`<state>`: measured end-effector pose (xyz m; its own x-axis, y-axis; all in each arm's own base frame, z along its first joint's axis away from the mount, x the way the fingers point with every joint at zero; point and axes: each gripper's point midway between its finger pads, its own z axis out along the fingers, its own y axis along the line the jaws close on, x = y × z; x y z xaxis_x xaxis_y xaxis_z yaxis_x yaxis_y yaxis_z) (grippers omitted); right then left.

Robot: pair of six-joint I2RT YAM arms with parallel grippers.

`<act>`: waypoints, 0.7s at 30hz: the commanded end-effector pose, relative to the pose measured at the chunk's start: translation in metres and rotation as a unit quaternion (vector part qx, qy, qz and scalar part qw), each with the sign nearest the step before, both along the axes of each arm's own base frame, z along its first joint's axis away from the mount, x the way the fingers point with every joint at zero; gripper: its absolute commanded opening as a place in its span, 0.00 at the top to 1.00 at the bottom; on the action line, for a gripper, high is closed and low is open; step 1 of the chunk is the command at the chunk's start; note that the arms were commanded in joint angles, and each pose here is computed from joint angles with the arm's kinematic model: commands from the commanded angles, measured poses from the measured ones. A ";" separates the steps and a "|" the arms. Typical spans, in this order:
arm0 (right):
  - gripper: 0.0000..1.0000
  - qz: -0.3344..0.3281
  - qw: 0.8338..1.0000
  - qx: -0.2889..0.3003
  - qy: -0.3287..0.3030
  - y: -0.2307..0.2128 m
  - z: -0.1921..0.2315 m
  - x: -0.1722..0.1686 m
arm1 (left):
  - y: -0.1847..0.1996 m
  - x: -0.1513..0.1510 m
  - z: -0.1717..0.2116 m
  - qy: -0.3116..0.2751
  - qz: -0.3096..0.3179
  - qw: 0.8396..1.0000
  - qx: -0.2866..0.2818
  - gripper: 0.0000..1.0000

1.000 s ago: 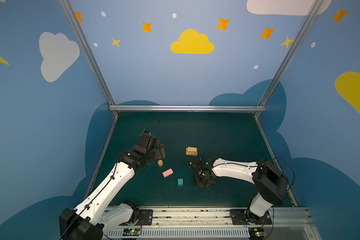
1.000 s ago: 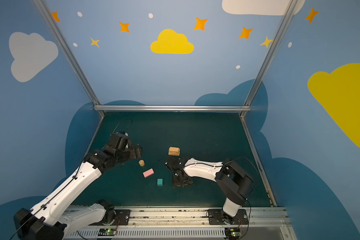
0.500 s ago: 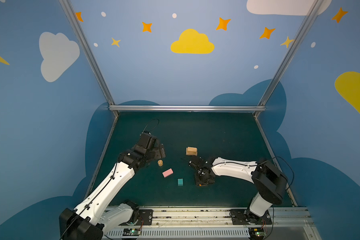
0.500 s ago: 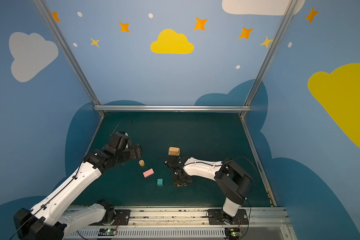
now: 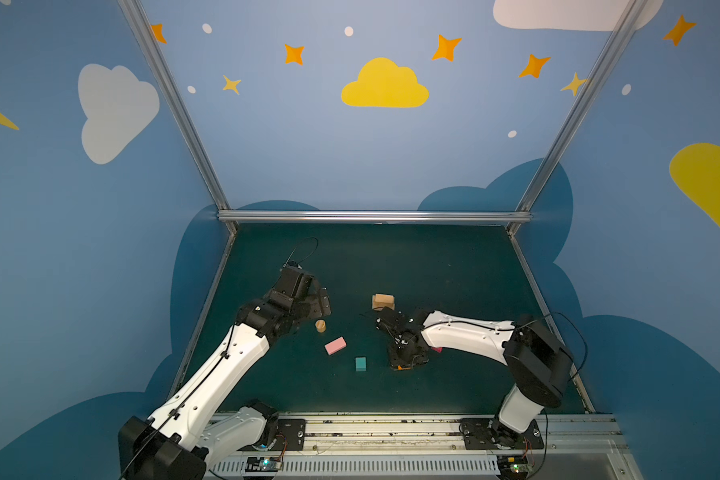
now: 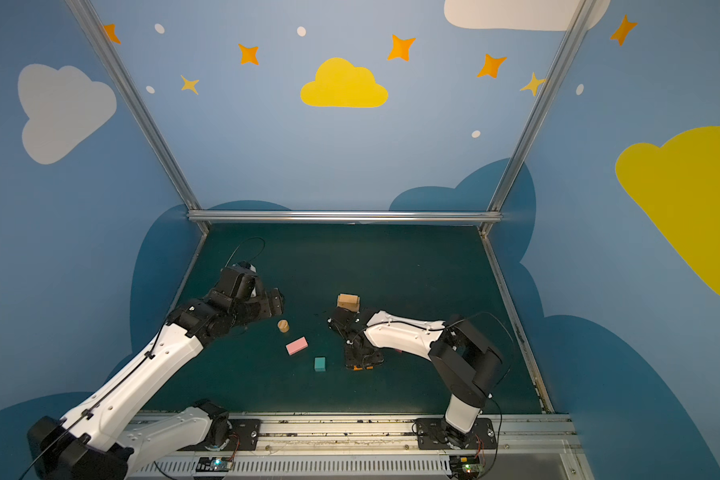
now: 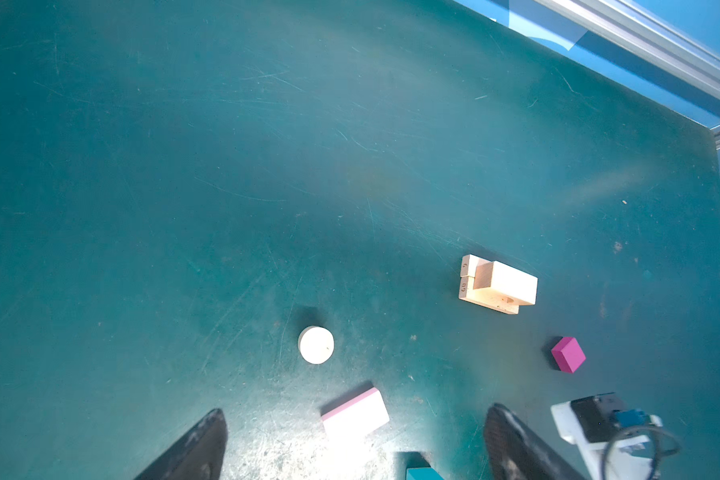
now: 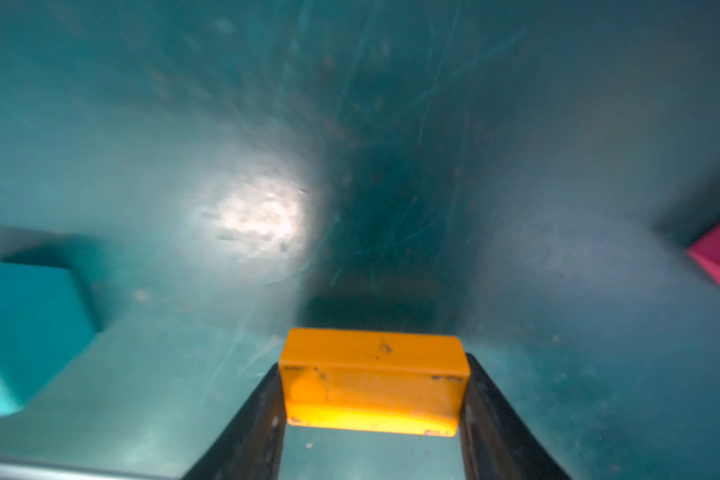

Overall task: Build the wood block tower
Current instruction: 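Lift the orange block with the right gripper and carry it toward the tower, then lower the orange block onto the white arch block with the right gripper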

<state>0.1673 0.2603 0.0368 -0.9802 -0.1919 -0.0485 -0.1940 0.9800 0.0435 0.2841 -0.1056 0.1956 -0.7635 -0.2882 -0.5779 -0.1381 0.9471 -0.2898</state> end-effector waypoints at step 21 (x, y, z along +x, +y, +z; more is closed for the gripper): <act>0.61 -0.067 0.997 0.014 -0.047 0.039 0.090 0.121 | 0.008 0.012 0.000 -0.010 0.003 1.000 0.006 0.04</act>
